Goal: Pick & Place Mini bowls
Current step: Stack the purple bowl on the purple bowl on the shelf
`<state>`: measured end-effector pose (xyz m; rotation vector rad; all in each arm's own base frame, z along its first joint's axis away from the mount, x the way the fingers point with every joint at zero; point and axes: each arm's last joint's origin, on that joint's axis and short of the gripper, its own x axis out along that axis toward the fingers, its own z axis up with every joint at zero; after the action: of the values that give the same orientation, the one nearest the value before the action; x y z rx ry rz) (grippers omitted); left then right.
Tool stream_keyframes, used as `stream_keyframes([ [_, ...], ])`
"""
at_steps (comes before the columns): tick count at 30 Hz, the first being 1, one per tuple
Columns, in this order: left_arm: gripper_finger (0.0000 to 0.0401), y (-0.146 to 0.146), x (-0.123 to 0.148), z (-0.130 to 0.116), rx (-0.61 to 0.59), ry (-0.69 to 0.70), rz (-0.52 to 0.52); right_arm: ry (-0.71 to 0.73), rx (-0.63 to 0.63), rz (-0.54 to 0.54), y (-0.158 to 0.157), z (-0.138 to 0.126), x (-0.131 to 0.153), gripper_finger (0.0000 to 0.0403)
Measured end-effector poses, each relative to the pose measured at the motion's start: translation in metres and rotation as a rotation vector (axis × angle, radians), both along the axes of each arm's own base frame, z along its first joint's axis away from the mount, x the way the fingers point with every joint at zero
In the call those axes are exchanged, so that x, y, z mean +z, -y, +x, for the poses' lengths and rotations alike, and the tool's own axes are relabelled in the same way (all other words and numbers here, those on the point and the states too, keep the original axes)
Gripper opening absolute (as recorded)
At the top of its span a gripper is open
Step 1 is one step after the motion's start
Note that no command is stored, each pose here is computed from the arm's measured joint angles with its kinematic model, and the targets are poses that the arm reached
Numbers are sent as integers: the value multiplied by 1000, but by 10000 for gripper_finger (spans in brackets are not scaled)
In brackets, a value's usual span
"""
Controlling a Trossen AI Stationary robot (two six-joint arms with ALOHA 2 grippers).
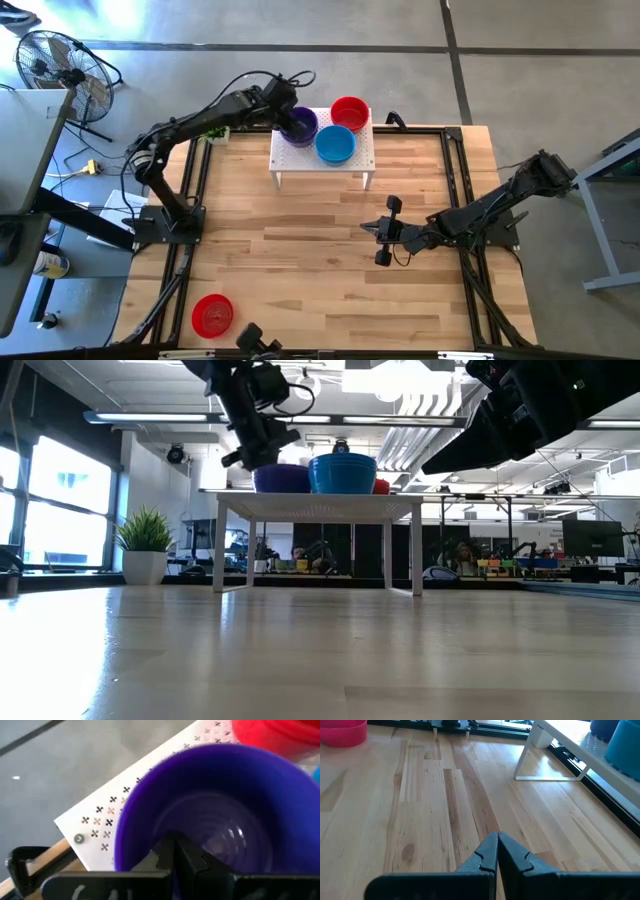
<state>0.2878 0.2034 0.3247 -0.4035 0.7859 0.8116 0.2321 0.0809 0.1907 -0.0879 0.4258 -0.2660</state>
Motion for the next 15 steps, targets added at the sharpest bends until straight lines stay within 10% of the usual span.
stream_keyframes([
  [15, 1, -1, 5, 1, 9, -22, 34, 8, 4, -13, 1, 1, 1, 0],
])
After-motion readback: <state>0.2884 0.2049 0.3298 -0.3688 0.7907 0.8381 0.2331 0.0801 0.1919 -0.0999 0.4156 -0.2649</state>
